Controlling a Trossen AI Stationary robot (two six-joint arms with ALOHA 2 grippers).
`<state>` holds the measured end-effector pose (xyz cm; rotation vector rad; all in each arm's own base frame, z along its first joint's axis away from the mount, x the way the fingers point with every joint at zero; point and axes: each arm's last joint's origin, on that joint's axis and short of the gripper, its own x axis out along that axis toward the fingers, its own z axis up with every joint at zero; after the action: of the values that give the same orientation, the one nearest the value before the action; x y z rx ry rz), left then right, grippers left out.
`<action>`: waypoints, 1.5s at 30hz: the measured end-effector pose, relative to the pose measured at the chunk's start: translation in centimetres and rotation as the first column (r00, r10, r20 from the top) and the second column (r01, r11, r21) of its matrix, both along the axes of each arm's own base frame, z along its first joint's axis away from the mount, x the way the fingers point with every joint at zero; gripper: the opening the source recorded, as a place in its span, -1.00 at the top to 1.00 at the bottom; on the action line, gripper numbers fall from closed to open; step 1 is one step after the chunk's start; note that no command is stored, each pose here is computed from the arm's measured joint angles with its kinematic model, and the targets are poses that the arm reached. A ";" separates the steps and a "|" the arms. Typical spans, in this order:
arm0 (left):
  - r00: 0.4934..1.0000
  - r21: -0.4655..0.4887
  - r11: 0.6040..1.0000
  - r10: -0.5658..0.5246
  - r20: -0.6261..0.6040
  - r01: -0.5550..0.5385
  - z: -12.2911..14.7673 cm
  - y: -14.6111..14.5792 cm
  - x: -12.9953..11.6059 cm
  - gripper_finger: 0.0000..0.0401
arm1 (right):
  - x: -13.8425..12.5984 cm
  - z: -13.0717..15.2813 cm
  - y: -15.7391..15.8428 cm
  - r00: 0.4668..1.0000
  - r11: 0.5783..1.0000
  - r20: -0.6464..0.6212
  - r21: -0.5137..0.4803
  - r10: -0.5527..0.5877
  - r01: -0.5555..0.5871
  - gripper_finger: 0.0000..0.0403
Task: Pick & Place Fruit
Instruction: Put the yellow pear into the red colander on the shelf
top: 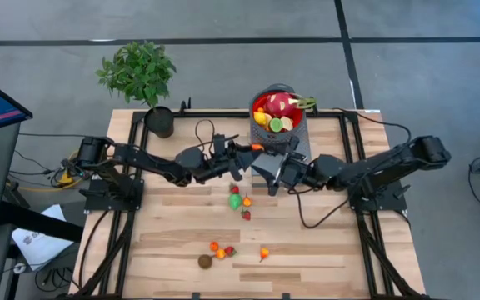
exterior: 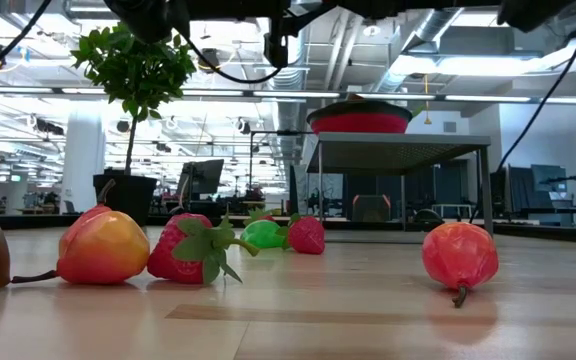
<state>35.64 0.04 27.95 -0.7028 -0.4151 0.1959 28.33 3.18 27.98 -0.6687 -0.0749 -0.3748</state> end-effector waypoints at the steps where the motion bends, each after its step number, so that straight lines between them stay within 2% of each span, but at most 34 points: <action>1: 1.000 0.002 1.000 -0.003 0.000 0.003 0.0 -0.1 0.0 0.33 | 0.2 0.0 -0.1 1.000 1.000 0.000 0.005 0.000 0.000 -0.62; 9: 1.000 0.025 1.000 -0.010 -0.008 0.010 0.0 -0.6 0.0 0.33 | 0.8 0.2 -0.1 1.000 1.000 0.001 0.009 0.000 0.000 -0.53; 20: 1.000 0.027 1.000 -0.009 -0.010 0.010 0.0 -0.6 0.0 0.33 | 0.7 0.4 -0.1 1.000 1.000 0.016 0.012 -0.002 0.002 -0.26; 34: 1.000 0.026 1.000 -0.008 -0.016 0.008 -0.1 -0.6 0.0 0.33 | 0.6 0.5 -0.2 0.999 0.999 0.020 0.019 -0.033 0.033 0.44; 45: 1.000 0.023 1.000 -0.009 -0.016 0.009 -0.1 -0.5 0.0 0.27 | 0.6 0.5 -0.2 0.999 0.999 0.018 0.019 -0.032 0.032 0.46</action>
<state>35.66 -0.46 27.88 -0.6794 -0.3985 0.1879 28.96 2.95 28.44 -0.6490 -0.0783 -0.4119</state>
